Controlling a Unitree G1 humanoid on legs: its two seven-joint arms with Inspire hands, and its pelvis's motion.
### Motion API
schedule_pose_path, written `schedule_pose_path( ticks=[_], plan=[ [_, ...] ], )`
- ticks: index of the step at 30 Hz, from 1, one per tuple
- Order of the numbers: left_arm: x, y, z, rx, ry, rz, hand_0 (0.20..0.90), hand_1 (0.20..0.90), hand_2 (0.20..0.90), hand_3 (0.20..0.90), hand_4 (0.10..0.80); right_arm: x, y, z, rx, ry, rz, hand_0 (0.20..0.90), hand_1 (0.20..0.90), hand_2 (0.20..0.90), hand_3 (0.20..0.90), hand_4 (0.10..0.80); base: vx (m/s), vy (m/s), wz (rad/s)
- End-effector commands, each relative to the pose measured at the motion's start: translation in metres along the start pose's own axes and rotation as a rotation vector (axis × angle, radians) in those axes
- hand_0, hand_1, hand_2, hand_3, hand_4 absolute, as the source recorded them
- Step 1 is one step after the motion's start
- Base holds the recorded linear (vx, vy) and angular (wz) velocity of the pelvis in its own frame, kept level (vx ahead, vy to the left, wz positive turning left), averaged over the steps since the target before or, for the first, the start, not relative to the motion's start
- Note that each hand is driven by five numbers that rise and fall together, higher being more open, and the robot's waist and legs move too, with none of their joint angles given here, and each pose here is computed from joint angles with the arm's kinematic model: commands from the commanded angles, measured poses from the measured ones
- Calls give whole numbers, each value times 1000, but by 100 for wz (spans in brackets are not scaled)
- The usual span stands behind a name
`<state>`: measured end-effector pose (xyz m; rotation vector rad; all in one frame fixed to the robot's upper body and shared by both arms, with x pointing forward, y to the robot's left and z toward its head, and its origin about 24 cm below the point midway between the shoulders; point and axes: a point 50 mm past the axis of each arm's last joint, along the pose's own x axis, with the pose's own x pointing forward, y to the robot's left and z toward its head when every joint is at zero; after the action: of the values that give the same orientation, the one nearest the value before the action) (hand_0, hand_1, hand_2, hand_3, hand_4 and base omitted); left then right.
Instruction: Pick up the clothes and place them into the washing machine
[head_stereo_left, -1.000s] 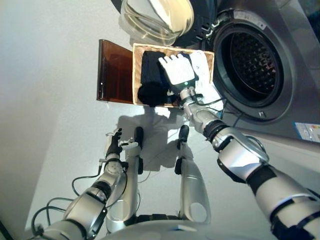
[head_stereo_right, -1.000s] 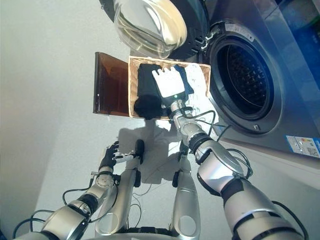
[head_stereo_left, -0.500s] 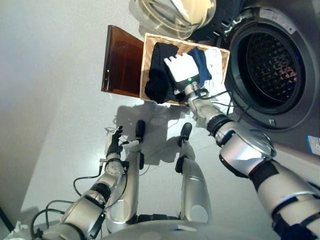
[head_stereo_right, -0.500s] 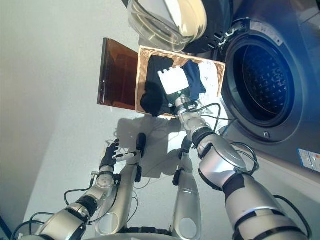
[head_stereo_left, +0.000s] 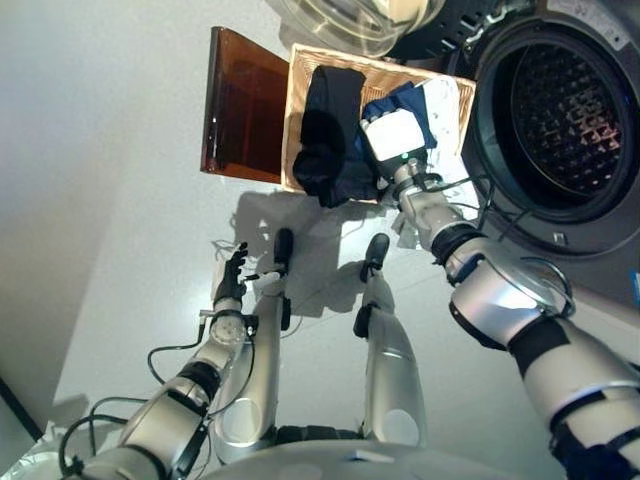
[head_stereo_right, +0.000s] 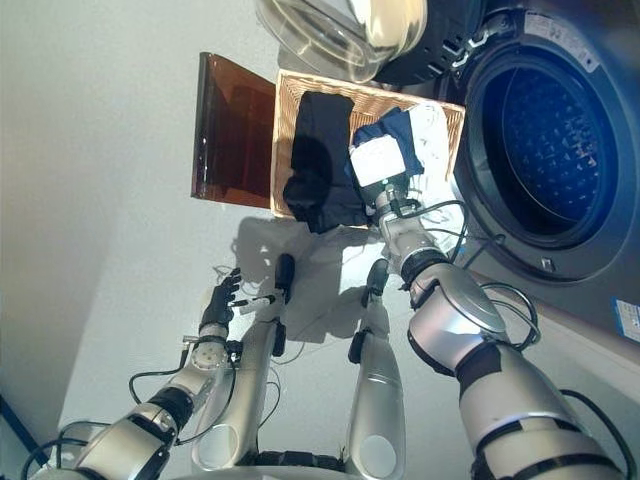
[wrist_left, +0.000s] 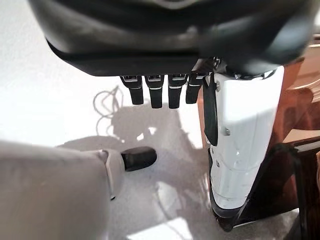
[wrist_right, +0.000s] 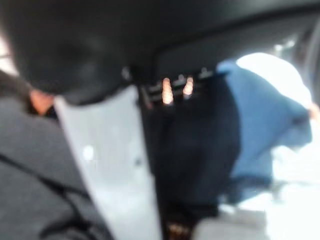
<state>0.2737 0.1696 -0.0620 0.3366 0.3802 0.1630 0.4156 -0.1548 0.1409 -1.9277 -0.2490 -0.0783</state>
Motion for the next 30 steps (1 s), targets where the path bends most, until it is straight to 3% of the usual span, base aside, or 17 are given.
schedule_pose_path(
  ticks=[1, 21, 22, 23, 24, 25, 30],
  plan=[
    [-6, 3, 3, -24, -74, -14, 900, 900, 900, 900, 800, 12, -42, -67, -147, 159, -85, 900, 900, 900, 900, 800, 0, 0, 0],
    [-12, 25, 25, -135, -212, 24, 900, 900, 900, 900, 800, 24, -113, -89, -245, 163, -306, 900, 900, 900, 900, 800, 2, -1, 2],
    [-12, 25, 25, -135, -209, 28, 900, 900, 900, 900, 800, 24, -114, -89, -240, 163, -315, 831, 831, 831, 831, 751, 4, 12, -4],
    [-12, 25, 25, -135, -209, 28, 900, 900, 900, 900, 800, 24, -114, -89, -240, 163, -315, 831, 831, 831, 831, 751, 0, 0, 0],
    [-12, 26, 25, -137, -208, 32, 900, 900, 900, 900, 800, 24, -116, -88, -232, 160, -326, 398, 398, 398, 398, 441, 0, 0, 0],
    [-11, 24, 27, -145, -213, 34, 900, 900, 900, 900, 800, 28, -142, -88, -217, 183, -393, 200, 200, 200, 200, 300, 0, 0, 0],
    [-11, 25, 32, -145, -240, 34, 900, 900, 900, 900, 800, 27, -139, -98, -261, 215, -365, 200, 200, 200, 200, 300, 0, 0, 0]
  ],
)
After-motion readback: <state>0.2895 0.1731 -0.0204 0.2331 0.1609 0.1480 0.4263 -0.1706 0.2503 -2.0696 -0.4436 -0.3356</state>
